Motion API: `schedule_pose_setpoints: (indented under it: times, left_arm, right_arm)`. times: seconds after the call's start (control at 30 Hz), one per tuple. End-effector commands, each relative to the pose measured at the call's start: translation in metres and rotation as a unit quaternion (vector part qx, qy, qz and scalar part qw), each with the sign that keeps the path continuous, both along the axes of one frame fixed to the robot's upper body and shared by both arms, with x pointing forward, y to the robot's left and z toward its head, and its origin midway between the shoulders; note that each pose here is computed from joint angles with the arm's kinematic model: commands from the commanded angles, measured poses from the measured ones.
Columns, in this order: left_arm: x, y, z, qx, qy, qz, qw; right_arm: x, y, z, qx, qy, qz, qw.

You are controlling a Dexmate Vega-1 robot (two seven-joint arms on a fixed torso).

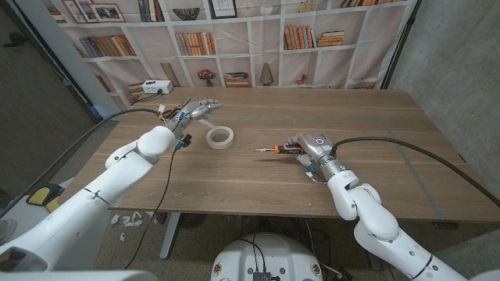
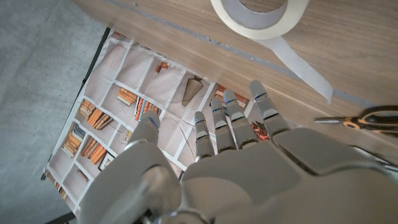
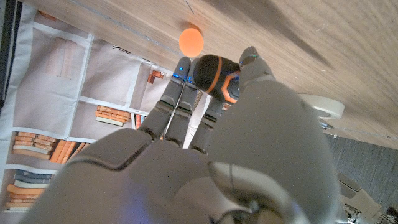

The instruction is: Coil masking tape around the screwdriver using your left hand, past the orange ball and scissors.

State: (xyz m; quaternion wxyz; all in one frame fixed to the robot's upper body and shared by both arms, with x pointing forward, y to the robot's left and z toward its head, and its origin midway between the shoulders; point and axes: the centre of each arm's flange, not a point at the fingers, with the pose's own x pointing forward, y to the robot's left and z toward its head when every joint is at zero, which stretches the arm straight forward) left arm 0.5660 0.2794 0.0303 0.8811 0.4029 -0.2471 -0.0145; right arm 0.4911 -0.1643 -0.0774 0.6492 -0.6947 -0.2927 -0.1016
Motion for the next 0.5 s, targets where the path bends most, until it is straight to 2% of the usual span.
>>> schedule_pose_setpoints:
  times: [0.03, 0.37, 0.5]
  left_arm:
    - [-0.026, -0.008, 0.012, 0.165, -0.015, 0.156, 0.974]
    - [-0.028, -0.02, 0.013, 0.259, 0.012, 0.214, 0.942]
    - [-0.024, -0.022, 0.015, 0.277, 0.03, 0.214, 0.936]
  right_arm:
    - [-0.003, -0.009, 0.01, 0.033, -0.049, -0.004, 0.9982]
    - [-0.004, -0.017, 0.012, 0.04, -0.059, 0.004, 0.9974]
    - [-0.004, -0.017, 0.013, 0.042, -0.06, 0.006, 0.9973]
